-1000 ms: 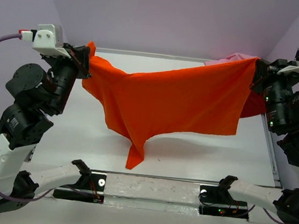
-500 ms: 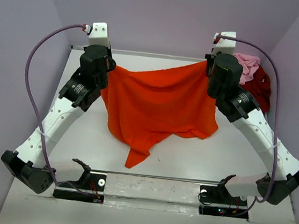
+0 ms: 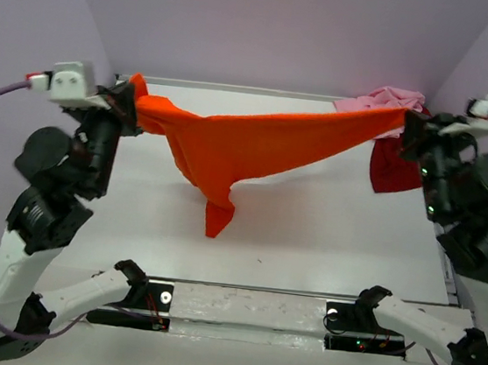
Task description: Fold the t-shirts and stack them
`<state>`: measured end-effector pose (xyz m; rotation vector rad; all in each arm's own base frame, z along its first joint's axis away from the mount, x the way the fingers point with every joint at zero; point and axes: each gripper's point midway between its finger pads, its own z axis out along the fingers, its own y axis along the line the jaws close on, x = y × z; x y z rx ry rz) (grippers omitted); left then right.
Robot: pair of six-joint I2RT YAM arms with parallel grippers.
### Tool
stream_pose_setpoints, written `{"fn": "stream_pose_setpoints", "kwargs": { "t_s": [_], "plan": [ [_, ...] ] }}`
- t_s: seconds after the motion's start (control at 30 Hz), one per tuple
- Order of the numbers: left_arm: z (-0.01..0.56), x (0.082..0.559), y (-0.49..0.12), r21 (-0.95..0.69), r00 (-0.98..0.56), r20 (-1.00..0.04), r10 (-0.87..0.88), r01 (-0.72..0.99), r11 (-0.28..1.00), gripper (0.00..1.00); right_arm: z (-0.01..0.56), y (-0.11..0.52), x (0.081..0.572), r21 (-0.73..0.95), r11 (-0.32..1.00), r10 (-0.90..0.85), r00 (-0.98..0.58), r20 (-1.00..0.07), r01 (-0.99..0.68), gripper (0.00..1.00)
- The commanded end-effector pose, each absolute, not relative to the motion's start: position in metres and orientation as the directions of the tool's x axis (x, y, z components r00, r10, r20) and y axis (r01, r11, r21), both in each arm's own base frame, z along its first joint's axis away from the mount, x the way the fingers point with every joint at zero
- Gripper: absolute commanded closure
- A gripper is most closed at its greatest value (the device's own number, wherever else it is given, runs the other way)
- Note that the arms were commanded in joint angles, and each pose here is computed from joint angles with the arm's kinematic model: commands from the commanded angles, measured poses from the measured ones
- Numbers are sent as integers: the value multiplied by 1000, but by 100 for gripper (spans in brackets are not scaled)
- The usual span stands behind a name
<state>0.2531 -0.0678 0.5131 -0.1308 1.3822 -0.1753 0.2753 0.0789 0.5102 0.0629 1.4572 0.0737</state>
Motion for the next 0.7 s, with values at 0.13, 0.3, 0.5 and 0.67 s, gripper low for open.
{"fn": "stream_pose_setpoints", "kwargs": {
  "t_s": [0.13, 0.3, 0.5, 0.67],
  "plan": [
    [546, 192, -32, -323, 250, -904, -347, 133, 937, 100, 543, 49, 207, 217, 966, 239, 169, -956, -142, 100],
    [569, 197, -40, -330, 260, -895, -363, 162, 930, 100, 563, 61, 220, 214, 965, 238, 174, -955, -150, 100],
    [580, 239, -62, -294, 275, -910, -309, 97, 951, 100, 541, 94, 287, 178, 984, 180, 86, -980, -28, 100],
    [532, 306, -91, -220, 207, -954, -215, 2, 976, 100, 484, 122, 349, 95, 991, 97, -11, -995, 92, 100]
  ]
}}
